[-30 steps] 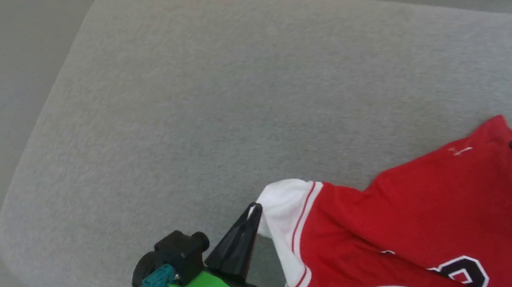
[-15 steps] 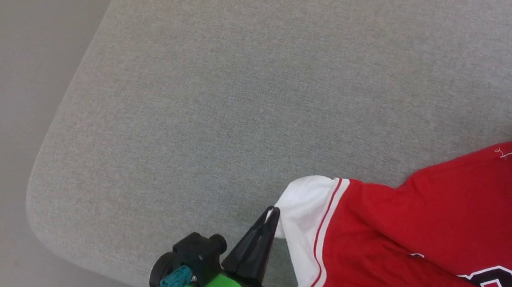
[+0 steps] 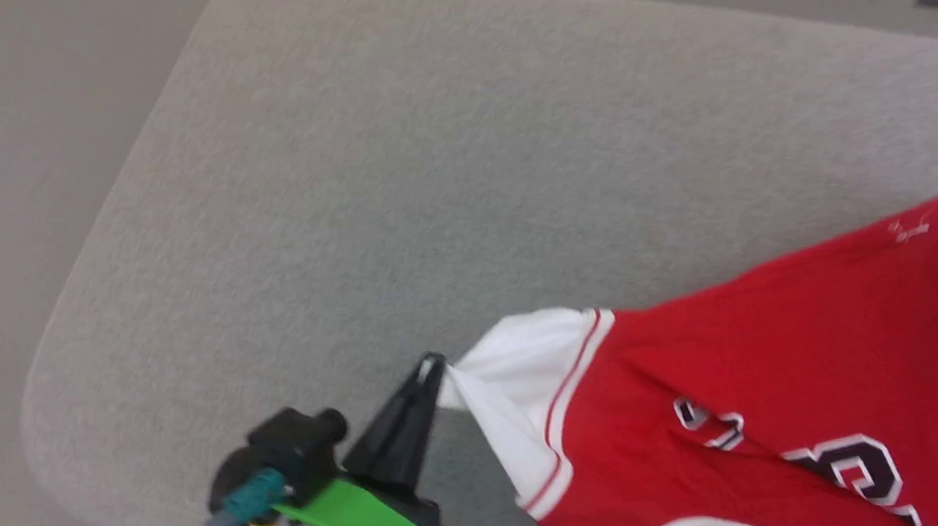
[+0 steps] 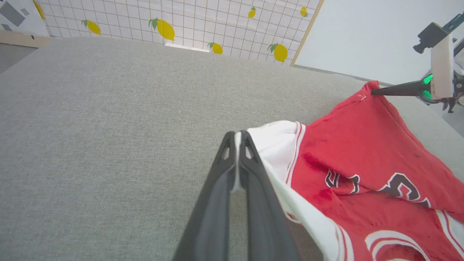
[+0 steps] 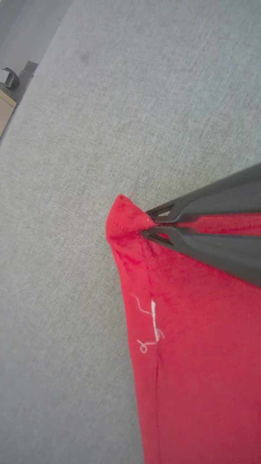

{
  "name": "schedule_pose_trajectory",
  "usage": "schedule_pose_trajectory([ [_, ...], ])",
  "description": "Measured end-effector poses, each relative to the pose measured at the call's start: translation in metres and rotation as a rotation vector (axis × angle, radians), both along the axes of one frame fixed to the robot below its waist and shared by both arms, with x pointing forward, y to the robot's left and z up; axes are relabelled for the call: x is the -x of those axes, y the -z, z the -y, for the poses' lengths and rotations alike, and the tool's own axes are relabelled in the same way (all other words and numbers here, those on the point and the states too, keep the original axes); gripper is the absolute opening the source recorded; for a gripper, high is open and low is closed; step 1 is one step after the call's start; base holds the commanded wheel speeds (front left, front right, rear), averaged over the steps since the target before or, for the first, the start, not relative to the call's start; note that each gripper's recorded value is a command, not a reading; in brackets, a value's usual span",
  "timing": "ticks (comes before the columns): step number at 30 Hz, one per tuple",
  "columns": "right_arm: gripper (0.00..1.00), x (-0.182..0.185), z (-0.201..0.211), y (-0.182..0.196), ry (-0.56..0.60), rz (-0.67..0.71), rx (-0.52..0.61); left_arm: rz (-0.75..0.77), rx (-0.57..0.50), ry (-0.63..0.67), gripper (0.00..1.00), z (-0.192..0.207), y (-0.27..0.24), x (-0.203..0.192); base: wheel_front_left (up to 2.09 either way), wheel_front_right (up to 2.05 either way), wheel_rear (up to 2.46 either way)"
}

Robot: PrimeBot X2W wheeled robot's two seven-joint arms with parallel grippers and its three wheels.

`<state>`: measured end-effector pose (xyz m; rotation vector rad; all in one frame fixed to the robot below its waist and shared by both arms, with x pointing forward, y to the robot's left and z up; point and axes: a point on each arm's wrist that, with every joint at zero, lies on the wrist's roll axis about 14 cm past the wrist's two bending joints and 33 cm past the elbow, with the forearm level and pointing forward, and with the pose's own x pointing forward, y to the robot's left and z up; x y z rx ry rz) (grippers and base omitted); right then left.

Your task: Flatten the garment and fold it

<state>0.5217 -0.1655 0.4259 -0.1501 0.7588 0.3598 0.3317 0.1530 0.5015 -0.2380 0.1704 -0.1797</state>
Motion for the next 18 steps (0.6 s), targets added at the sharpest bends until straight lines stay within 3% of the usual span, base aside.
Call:
schedule_pose_trajectory([
  [9, 0.0, 0.003, 0.019, -0.124, 0.015, 0.328, -0.068, 0.22, -0.049, 0.005, 0.0, -0.017, -0.071, -0.014, 0.0, 0.0, 0.0],
  [18, 0.0, 0.05, 0.04, -0.242, 0.036, 0.636, -0.125, 0.581, -0.057, 0.023, 0.0, -0.022, -0.192, -0.021, 0.0, 0.0, 0.0],
])
